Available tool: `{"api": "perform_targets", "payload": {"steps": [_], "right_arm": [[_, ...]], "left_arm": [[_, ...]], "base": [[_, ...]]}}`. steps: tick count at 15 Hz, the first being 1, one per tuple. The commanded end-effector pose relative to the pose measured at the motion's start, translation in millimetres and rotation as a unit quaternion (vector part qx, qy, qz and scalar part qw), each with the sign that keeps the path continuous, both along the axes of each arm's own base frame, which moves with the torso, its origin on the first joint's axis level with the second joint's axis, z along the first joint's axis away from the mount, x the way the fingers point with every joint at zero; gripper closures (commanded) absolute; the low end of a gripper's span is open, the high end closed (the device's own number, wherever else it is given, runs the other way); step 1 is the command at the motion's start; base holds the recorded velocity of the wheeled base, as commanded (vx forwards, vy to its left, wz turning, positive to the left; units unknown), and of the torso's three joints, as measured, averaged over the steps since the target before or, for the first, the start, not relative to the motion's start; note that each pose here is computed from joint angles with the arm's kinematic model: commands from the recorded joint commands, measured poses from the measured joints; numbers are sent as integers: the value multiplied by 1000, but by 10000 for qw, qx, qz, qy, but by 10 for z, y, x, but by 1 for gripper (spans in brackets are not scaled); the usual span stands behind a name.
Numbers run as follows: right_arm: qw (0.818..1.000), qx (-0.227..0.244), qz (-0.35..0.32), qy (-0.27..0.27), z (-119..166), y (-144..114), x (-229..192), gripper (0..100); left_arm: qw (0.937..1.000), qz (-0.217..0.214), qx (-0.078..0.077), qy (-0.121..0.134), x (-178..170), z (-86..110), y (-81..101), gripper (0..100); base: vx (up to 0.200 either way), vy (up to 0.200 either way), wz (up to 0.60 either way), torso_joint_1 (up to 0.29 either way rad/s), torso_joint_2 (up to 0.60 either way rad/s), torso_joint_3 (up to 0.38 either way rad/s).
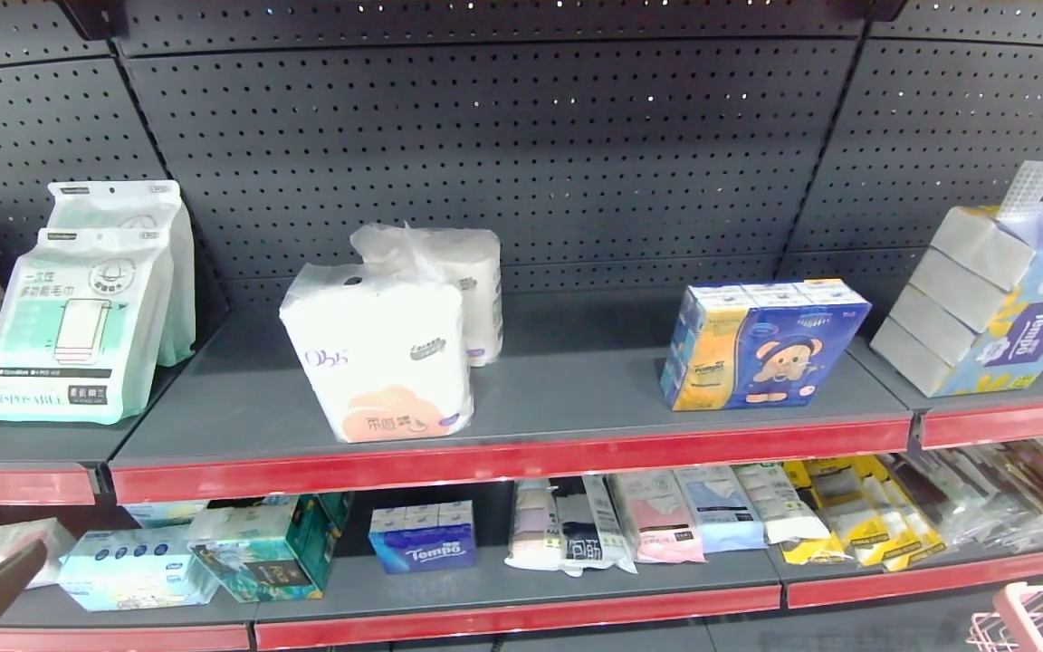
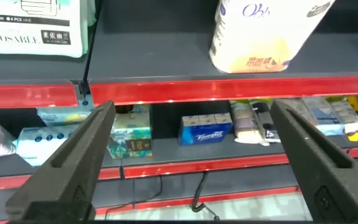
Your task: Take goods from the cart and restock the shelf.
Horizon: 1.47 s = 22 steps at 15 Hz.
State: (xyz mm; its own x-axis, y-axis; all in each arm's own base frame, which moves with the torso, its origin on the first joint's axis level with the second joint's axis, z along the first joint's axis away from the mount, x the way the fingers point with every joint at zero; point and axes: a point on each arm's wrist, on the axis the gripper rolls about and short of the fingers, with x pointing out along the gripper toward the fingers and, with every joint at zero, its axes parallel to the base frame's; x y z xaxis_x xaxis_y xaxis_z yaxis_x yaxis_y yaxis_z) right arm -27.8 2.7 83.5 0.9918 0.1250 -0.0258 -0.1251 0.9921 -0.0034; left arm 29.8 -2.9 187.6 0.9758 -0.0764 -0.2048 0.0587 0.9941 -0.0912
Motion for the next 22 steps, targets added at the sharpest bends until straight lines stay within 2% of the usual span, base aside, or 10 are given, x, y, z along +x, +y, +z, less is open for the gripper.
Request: {"api": "perform_targets", "payload": {"steps": [1,3,5,6,9,11,13,18,21,22], "right_arm": [[10000,3,10,-14,-1,1,-1,0],[10000,79,8,-28,2,1,1,0],[9995,20,-297,-81,-10,-13,12,0],[9963,119,-834,-178,-5,-37,20,0],[9958,-92,-811,-409,-16,-36,44,0],[9967,213,-775,-96,-79,-35,47,0],[9980,233,-575,-129,-74,-26,48,0],[9982,57,-581,-133,-79,-26,50,0],[9982,56,-581,-125,-80,-26,50,0],[9982,57,-581,-133,-79,-26,50,0]], "left_arm": [[10000,-1,18,85,78,15,-12,0],[10000,5,-11,94,181,42,-28,0],[9999,9,-20,141,340,65,-51,0],[9998,11,-21,187,487,75,-73,0],[9998,-117,-50,177,638,87,-103,0],[9994,-236,-69,243,646,52,-110,0],[9993,-265,-73,267,644,38,-111,0],[9955,68,-46,944,908,-107,-82,0],[9857,391,9,1638,1275,-247,-18,0],[9845,429,11,1698,1343,-258,-10,0]], "base": [[0,0,0,0,0,0],[0,0,0,0,0,0],[0,0,0,0,0,0],[0,0,0,0,0,0],[0,0,0,0,0,0],[0,0,0,0,0,0],[0,0,0,0,0,0],[0,0,0,0,0,0],[0,0,0,0,0,0],[0,0,0,0,0,0]]}}
